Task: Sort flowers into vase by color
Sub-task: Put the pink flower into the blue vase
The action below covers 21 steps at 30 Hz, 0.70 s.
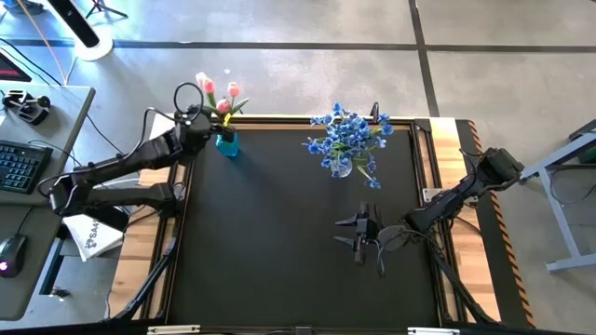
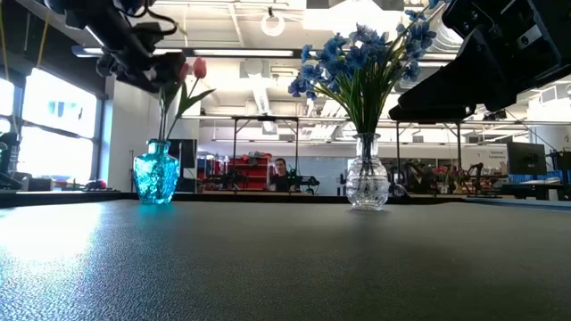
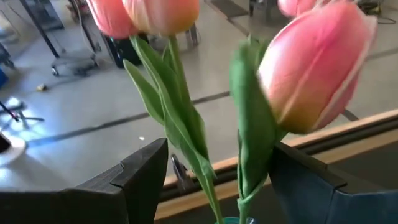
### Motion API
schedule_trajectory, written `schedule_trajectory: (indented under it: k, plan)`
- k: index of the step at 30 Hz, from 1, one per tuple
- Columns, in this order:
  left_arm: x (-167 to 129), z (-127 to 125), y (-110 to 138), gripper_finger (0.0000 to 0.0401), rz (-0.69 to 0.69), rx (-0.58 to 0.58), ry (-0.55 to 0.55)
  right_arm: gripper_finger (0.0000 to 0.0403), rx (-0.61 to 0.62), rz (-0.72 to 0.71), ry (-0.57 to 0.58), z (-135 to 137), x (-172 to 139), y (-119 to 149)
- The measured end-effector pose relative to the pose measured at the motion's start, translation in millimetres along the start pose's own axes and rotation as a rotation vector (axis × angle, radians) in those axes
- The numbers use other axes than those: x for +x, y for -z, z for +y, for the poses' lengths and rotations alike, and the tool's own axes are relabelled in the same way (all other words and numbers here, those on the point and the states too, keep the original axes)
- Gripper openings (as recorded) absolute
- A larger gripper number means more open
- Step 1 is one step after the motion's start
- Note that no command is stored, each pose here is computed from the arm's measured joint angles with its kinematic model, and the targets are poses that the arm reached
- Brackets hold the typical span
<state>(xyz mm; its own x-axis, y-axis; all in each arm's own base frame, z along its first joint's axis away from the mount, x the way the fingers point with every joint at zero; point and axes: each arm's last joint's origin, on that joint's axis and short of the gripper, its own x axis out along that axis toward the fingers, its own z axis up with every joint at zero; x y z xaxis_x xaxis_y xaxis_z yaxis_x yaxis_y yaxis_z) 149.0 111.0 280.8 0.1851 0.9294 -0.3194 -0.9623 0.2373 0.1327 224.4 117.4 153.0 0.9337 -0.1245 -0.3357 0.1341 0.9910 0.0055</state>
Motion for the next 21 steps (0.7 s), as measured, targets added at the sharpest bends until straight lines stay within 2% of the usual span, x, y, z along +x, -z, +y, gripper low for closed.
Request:
schedule_trajectory:
  k: [12, 21]
  plan:
    - [14.0, 12.6, 1.5, 0.0255, 0.085, -0.009, 0.129, 0.0194, 0.0, 0.0, 0.0, -0.1, 0.0, 0.0]
    - [15.8, 17.6, 9.5, 0.0255, 0.169, 0.024, 0.122, 0.0194, 0.0, 0.0, 0.0, -0.1, 0.0, 0.0]
